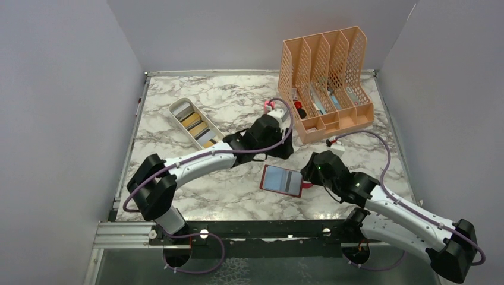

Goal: Put the credit cards into the card holder
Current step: Insert the credit card into the card holder, then pick up the credit card from the storage box.

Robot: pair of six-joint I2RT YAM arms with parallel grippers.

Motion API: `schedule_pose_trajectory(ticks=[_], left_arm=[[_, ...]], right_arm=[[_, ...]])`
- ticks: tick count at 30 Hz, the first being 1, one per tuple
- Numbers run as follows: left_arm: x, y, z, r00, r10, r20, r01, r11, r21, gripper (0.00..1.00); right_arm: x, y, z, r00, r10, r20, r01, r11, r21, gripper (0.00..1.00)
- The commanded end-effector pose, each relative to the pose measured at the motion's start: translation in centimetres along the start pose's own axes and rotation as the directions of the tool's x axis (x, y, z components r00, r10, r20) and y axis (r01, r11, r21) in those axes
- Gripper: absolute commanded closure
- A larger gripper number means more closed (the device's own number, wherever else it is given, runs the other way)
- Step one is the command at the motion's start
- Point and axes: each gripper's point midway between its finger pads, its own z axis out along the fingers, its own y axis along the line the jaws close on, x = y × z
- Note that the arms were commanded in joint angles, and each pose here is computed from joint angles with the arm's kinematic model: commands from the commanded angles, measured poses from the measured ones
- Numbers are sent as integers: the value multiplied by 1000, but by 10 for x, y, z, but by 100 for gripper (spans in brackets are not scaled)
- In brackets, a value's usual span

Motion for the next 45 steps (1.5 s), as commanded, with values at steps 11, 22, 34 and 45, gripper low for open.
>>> schedule_pose_trajectory(ticks=[11,22,34,45], left_arm=[[-141,179,-112,754,640,-149,-595,570,-566,30],[-165,327,-136,703,658,-268,-649,441,-620,45],[-135,421,-118,693,571,-441,-703,396,-591,49],[-131,450,-125,660,548,-513,-724,284,-628,51]], right_arm=[[-21,27,-23,993,-95,70,106,978,-177,47],[-24,36,-22,990,-119,70,130,971,-200,48],[-28,36,-15,982,-171,77,182,969,-168,48],[-34,38,-12,979,-186,84,196,970,-141,48]])
